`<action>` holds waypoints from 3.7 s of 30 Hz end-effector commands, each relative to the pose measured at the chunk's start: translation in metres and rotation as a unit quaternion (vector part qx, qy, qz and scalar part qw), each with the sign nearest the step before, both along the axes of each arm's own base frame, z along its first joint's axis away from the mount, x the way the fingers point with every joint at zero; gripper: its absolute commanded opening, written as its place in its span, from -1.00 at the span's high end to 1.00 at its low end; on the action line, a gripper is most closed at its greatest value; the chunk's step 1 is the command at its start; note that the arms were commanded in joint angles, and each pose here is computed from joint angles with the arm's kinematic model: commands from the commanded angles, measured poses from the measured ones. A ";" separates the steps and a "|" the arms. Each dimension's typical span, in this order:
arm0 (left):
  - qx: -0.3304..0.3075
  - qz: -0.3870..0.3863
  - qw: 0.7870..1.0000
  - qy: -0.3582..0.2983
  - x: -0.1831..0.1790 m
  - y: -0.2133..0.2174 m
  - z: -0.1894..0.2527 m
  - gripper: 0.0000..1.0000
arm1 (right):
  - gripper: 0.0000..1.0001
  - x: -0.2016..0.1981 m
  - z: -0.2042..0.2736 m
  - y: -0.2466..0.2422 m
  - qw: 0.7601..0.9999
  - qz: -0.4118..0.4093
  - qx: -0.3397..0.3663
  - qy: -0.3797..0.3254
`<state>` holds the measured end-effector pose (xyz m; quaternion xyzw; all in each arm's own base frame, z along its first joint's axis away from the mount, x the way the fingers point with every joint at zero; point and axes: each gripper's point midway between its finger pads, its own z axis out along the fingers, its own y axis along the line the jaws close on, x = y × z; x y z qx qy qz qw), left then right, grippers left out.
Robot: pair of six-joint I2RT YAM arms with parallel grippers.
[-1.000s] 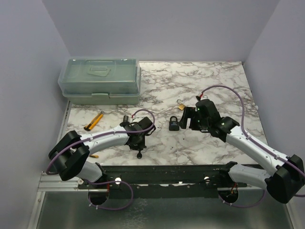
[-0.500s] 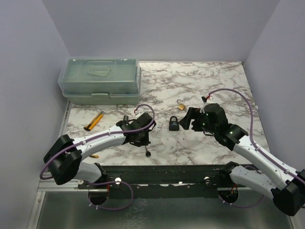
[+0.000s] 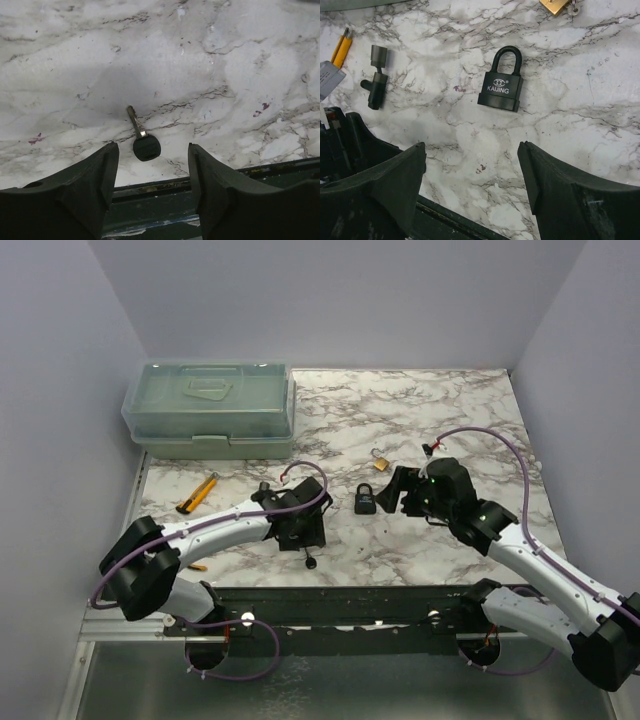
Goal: Unlock with the key
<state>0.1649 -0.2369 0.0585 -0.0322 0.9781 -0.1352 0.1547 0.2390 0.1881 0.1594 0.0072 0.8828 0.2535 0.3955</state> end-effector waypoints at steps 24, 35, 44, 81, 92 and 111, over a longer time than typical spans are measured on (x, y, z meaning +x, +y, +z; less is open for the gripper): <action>0.099 0.135 0.981 0.102 -0.034 0.003 -0.046 0.10 | -0.62 -0.007 -0.017 -0.007 1.000 -0.010 -0.015 0.019; 0.103 0.128 0.982 0.095 -0.043 0.003 -0.049 0.47 | -0.62 -0.009 -0.019 -0.008 1.000 -0.010 -0.016 0.023; 0.070 0.115 0.990 0.047 -0.026 -0.013 -0.027 0.68 | -0.62 -0.012 -0.014 -0.003 1.000 0.005 0.002 0.017; 0.063 0.110 0.987 0.099 -0.034 -0.042 -0.006 -0.40 | -0.57 -0.036 -0.058 -0.005 0.997 -0.015 0.048 0.063; 0.081 0.193 0.972 0.104 -0.034 -0.038 -0.028 -0.13 | -0.57 -0.045 -0.058 -0.015 0.997 -0.017 0.043 0.057; 0.102 0.207 0.968 0.095 -0.032 -0.038 -0.054 0.21 | -0.57 -0.046 -0.059 -0.015 0.997 -0.018 0.044 0.059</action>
